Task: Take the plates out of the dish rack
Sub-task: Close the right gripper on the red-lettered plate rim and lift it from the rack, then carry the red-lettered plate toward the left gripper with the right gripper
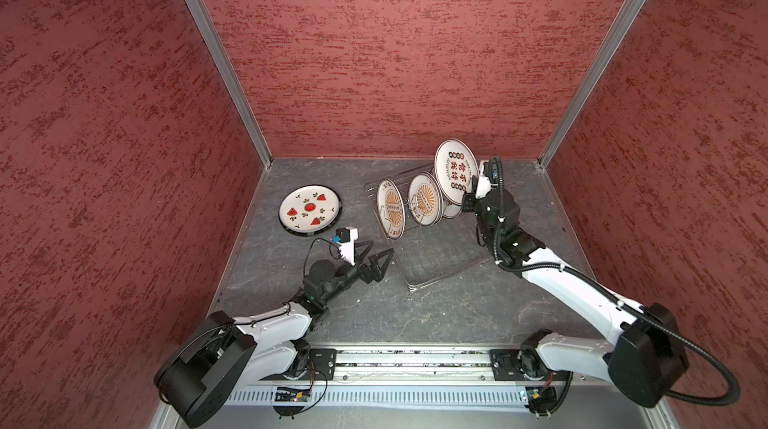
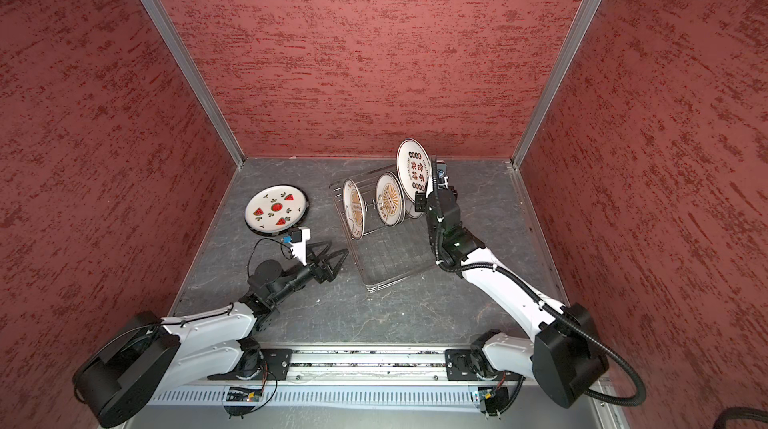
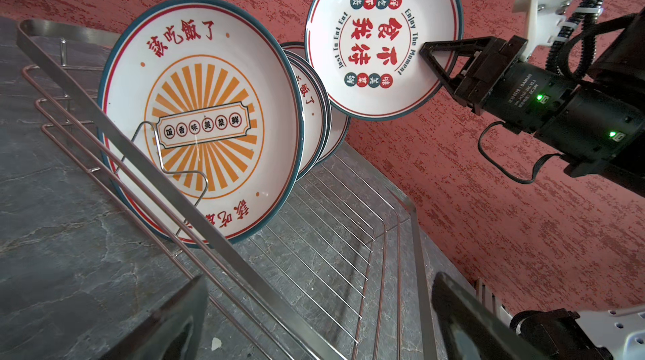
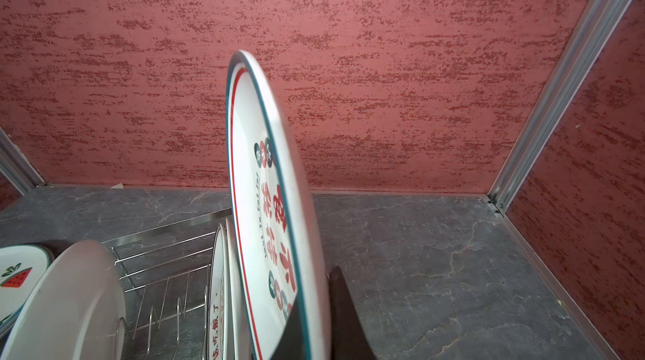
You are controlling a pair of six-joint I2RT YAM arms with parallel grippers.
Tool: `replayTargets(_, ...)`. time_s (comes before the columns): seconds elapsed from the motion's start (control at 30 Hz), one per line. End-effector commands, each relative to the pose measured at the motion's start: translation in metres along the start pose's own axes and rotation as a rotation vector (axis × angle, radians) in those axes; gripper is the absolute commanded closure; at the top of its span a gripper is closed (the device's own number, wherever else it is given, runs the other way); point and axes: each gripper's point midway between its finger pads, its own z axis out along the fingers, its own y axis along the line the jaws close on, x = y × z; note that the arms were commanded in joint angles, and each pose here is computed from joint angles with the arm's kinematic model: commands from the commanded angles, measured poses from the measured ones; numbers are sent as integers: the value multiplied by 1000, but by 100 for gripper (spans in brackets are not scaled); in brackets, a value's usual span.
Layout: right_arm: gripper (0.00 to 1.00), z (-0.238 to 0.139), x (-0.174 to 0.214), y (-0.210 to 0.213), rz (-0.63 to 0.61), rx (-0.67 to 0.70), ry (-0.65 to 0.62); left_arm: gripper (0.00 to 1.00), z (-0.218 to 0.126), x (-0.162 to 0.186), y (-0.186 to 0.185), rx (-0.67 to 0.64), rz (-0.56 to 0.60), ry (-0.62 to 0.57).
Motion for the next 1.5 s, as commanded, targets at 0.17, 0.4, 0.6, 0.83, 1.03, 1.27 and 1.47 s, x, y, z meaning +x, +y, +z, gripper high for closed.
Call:
replayTargets(0.17, 94, -59, -31, 15, 193, -265, -158, 1, -12, -9, -9, 27, 29, -64)
replayTargets(0.4, 94, -118, -30, 18, 303, -479, -232, 1, -26, -14, -22, 67, 31, -78)
replayTargets(0.6, 94, -158, -23, 37, 365, -707, -235, 1, -38, -20, -47, 181, 37, -95)
replayTargets(0.83, 94, -185, -11, 65, 485, -987, -227, 0, -48, -28, -68, 268, 28, -102)
replayTargets(1.03, 94, -187, 1, 82, 552, -1116, -187, 1, -52, -37, -77, 277, 18, -110)
replayTargets(1.27, 94, -179, 18, 92, 572, -1150, -136, 1, -42, -37, -79, 257, 12, -80)
replayTargets(1.47, 94, -169, 29, 98, 560, -1141, -96, 26, -30, -34, -84, 262, 5, -59)
